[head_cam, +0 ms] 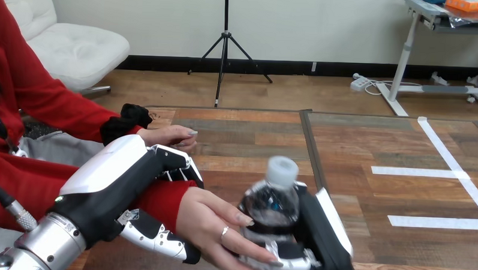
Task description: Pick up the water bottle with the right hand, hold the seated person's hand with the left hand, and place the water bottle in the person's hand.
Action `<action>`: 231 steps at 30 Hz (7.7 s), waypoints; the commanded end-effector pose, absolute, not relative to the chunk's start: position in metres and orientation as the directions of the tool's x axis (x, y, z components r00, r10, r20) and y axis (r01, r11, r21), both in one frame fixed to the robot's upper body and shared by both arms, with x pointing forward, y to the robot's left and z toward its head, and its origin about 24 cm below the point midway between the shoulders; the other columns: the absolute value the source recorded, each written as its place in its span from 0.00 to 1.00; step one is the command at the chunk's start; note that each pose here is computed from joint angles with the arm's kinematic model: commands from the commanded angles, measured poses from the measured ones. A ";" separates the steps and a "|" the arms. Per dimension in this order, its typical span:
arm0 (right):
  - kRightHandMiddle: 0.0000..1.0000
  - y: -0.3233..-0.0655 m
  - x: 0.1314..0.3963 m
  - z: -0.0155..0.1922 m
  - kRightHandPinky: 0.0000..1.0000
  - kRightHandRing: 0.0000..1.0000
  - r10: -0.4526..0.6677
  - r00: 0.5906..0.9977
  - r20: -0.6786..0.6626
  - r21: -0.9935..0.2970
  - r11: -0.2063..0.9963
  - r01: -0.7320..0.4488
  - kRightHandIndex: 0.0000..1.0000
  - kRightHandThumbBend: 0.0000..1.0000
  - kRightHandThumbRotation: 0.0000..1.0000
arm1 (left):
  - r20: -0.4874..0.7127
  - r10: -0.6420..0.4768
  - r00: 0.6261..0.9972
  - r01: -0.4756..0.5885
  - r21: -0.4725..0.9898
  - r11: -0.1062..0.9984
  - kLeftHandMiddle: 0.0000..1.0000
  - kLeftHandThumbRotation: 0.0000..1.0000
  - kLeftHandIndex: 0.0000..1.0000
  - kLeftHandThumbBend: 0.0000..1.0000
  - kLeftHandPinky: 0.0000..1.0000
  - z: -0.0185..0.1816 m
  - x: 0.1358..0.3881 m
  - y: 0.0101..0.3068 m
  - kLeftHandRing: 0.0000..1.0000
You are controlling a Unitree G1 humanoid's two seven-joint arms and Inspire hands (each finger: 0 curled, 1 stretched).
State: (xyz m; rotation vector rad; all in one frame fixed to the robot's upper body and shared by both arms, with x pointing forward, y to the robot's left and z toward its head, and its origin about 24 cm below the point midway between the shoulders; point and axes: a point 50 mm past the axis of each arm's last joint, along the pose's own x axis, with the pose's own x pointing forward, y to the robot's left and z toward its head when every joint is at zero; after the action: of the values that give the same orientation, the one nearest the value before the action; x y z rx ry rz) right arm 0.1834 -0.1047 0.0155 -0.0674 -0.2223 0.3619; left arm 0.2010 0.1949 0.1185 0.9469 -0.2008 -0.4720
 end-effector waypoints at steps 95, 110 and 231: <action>0.36 -0.063 0.216 0.053 0.25 0.30 0.504 0.815 0.287 -0.236 0.861 -0.450 0.39 0.85 0.05 | 0.096 -0.516 0.851 0.202 0.848 0.490 0.46 0.00 0.48 1.00 0.35 0.144 0.215 0.182 0.40; 0.36 -0.067 0.229 0.044 0.24 0.29 0.501 0.835 0.227 -0.276 0.856 -0.438 0.40 0.86 0.05 | 0.077 -0.502 0.862 0.219 0.835 0.505 0.46 0.00 0.48 0.99 0.35 0.139 0.212 0.181 0.41; 0.99 -0.096 0.237 0.039 0.97 0.99 0.523 0.841 0.141 -0.213 0.845 -0.490 1.00 1.00 0.66 | -0.001 -0.495 0.869 0.196 0.918 0.344 0.90 0.24 0.90 1.00 0.83 0.129 0.215 0.193 0.88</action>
State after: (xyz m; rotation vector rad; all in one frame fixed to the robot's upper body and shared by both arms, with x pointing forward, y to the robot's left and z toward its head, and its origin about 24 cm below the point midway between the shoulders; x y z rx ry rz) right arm 0.2225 -0.0943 0.0200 -0.1535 -0.1023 0.5394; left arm 0.2082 0.1951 0.1195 1.0984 -0.2388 -0.4673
